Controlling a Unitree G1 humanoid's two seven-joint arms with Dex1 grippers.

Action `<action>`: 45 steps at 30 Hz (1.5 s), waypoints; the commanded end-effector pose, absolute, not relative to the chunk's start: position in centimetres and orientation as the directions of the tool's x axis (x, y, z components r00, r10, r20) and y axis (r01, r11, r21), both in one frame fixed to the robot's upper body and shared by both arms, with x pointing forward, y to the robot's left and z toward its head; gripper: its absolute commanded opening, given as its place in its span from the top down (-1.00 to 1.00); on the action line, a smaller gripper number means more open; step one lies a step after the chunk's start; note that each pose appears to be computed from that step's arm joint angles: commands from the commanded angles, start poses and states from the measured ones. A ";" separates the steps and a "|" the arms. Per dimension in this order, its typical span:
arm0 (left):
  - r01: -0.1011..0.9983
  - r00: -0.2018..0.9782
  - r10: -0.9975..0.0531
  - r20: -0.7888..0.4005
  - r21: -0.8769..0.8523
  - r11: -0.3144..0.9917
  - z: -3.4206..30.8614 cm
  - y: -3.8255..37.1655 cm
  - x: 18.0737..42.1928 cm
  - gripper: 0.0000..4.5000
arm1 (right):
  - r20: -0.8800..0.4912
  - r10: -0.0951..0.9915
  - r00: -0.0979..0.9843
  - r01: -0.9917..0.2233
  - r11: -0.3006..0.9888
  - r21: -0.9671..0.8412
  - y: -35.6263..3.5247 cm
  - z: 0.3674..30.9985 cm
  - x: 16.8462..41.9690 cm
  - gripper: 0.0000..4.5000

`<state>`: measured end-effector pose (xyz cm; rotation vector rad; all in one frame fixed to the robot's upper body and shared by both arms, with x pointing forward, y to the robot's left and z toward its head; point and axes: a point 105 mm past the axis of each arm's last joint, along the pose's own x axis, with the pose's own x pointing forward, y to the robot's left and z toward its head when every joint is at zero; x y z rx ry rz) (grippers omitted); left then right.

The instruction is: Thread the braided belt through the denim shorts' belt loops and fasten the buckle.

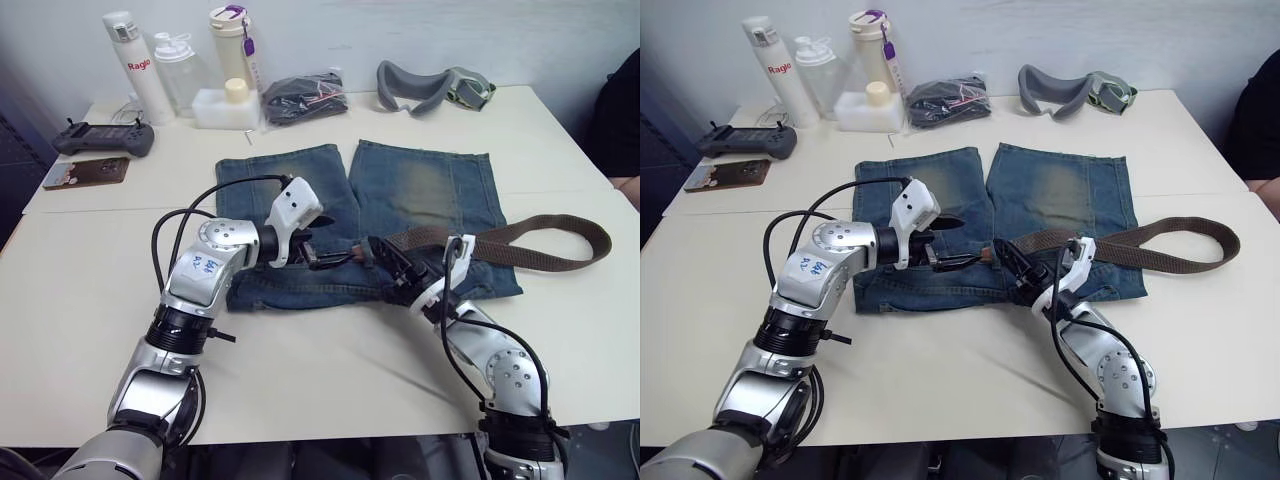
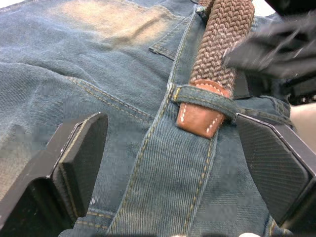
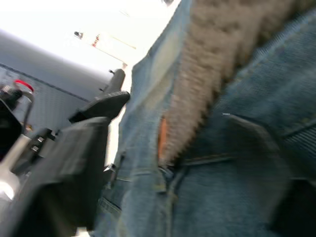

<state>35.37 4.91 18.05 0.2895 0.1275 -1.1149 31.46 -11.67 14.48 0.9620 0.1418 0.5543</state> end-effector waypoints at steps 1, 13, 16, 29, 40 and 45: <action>0.899 0.429 -0.878 -0.211 0.199 0.391 19.2 4.7 35.2 -1.00 | 0.182 0.459 0.870 -0.398 0.433 0.809 -13.2 15.9 30.9 -0.80; 0.900 0.424 -0.880 -0.214 0.210 0.382 19.2 4.5 35.2 -1.00 | 0.225 0.384 0.895 -0.389 0.429 0.816 -15.3 17.1 30.9 -0.80; 0.898 0.427 -0.877 -0.218 0.212 0.385 19.1 4.8 35.3 -1.00 | 0.235 0.382 0.894 -0.393 0.417 0.820 -15.2 17.2 31.0 -0.43; 0.902 0.417 -0.870 -0.262 0.237 0.361 18.1 7.3 34.2 -1.00 | 0.121 0.555 0.823 -0.421 0.452 0.786 -8.3 15.1 32.4 0.98; 0.711 0.538 -0.802 -0.259 0.651 0.267 18.2 7.0 35.9 -1.00 | 0.057 0.565 0.823 -0.392 0.492 0.777 -7.7 13.9 32.6 0.98; 0.610 0.568 -0.799 -0.199 0.753 0.246 18.8 6.4 36.7 -1.00 | 0.049 0.565 0.824 -0.383 0.490 0.783 -7.7 13.7 32.5 0.98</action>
